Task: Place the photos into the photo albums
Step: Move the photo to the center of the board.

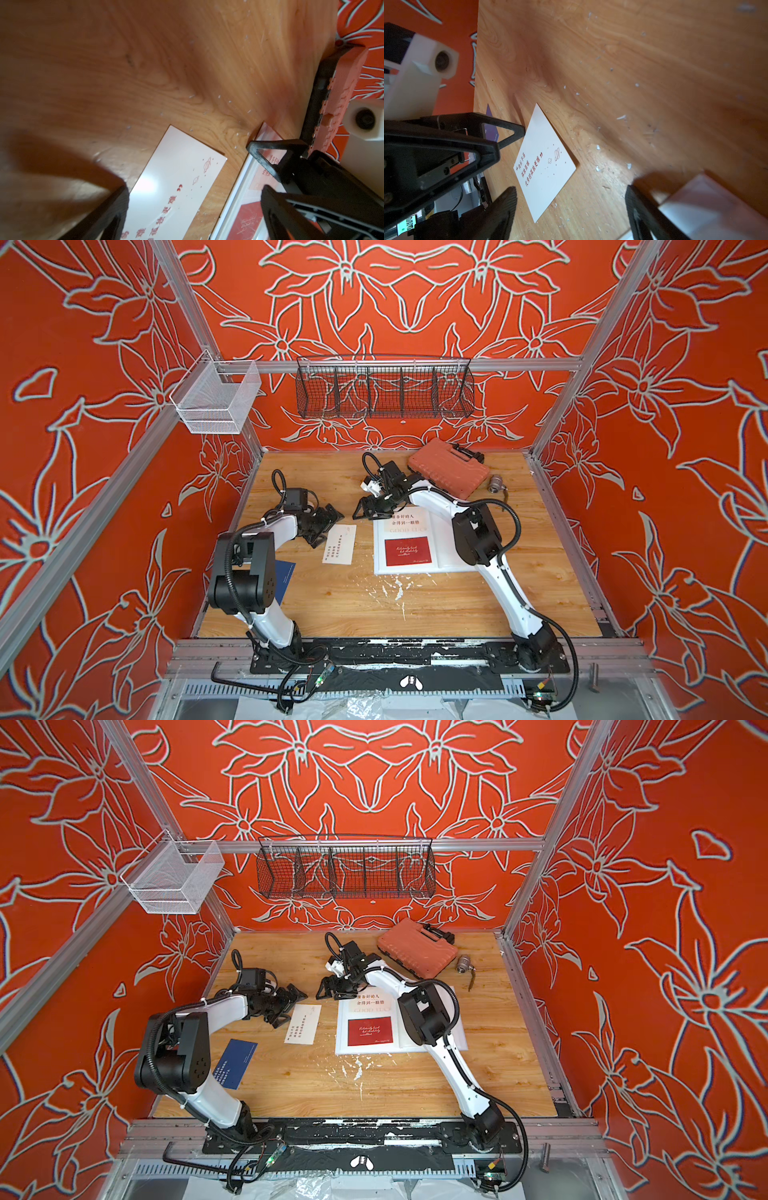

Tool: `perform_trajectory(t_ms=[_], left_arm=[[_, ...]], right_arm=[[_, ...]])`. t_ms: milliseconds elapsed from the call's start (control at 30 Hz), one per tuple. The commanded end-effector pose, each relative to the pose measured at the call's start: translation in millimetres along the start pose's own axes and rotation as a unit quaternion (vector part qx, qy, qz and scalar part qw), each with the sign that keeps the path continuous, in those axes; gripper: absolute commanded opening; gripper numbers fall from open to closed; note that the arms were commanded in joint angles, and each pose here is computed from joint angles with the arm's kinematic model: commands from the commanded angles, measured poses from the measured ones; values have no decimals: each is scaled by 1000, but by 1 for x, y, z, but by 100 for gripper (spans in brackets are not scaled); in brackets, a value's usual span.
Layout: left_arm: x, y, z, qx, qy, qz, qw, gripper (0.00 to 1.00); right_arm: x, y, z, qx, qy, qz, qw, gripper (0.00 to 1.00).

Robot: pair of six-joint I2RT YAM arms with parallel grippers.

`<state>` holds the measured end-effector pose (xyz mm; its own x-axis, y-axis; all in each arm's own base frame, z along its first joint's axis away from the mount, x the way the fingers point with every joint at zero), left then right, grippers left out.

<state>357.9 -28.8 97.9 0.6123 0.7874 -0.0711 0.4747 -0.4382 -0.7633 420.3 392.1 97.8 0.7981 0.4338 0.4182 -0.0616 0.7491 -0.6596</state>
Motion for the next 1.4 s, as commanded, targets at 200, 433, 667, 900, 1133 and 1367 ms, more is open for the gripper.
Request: perform_trajectory(t_ms=[200, 433, 667, 900, 1133, 1367], left_arm=[[-3, -24, 17, 57, -22, -45, 997, 97], [-20, -44, 39, 84, -56, -45, 994, 97], [-35, -30, 52, 66, -69, 3, 995, 97], [-37, -36, 50, 62, -62, -5, 996, 97], [-40, -37, 56, 76, -65, 1, 995, 97], [-38, -53, 35, 43, -45, -13, 998, 97]], right_arm=[[-4, -5, 10, 19, 0, 21, 1000, 84], [-15, -2, 15, 27, -2, 50, 998, 82], [-25, 4, 16, 32, 14, 67, 997, 82], [-30, 11, 15, 27, 27, 73, 997, 82], [-31, 16, 13, 31, 35, 74, 996, 81], [-28, 19, 10, 28, 30, 69, 997, 81]])
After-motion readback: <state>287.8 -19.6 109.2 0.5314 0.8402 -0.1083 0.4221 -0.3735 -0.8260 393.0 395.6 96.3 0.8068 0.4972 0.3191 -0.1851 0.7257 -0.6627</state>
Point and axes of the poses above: each gripper's point midway between its finger pads, its own y axis out along the fingers, its own z axis along the line the jaws close on, x = y × z, the point moved 6 cm from there along -y, back along the fingers, and after that the axes turned 14 degrees about -y, right-handed, at the moved point
